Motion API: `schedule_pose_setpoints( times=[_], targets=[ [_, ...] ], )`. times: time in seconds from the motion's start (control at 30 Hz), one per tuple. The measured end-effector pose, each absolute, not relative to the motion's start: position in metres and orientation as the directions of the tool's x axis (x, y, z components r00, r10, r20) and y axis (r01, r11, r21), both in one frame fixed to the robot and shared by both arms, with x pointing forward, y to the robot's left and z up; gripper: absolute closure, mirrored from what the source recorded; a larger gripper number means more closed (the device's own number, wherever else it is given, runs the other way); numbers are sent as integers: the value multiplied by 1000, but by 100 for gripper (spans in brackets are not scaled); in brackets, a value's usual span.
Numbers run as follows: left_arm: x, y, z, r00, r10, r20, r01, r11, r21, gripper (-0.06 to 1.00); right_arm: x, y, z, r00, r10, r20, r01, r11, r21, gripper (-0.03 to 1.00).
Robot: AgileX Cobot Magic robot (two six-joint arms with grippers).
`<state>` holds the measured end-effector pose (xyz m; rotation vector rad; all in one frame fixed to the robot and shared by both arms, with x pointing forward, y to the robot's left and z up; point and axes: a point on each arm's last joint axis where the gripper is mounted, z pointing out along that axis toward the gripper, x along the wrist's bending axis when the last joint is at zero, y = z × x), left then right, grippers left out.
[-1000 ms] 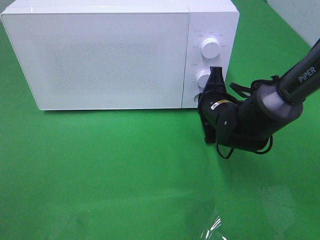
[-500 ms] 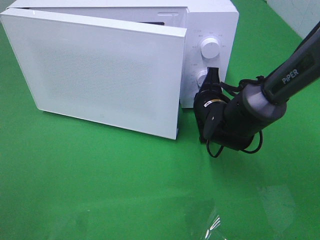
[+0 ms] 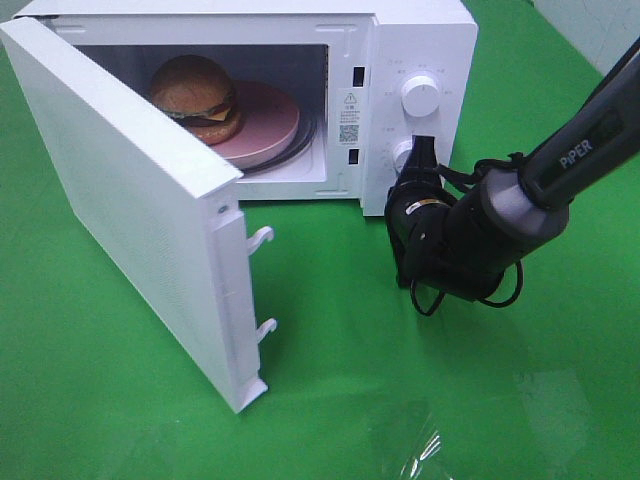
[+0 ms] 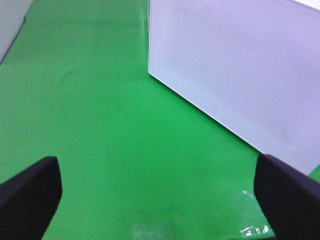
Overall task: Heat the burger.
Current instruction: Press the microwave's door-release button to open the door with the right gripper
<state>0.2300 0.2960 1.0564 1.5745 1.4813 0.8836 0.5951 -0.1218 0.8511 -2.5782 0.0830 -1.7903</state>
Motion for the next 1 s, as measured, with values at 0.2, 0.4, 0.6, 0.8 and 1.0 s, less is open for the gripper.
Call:
schedule_pose_setpoints(
  times=[0.2,0.4,0.6,0.8,1.0],
  targets=[
    [230,296,1056,77,997,-26,451,-11,893,-1,595,-120,850,365,-50,930,-35,-999,-40,96],
    [230,296,1056,77,997,-26,451,-11,893,-1,595,-120,852,370,-56,927,-30,-998,-48,96],
    [230,296,1056,77,997,-26,451,-11,893,-1,593,-125,855,372,-26,928,4,-1000,-30,96],
    [230,296,1056,77,997,-26,451,-11,893,-1,586,-127,856,340,-49,939,27,-998,-62,96],
    [230,296,1056,77,997,-26,451,-11,893,-1,572,-125,857,299,-60,952,34,-997,-74,96]
  ],
)
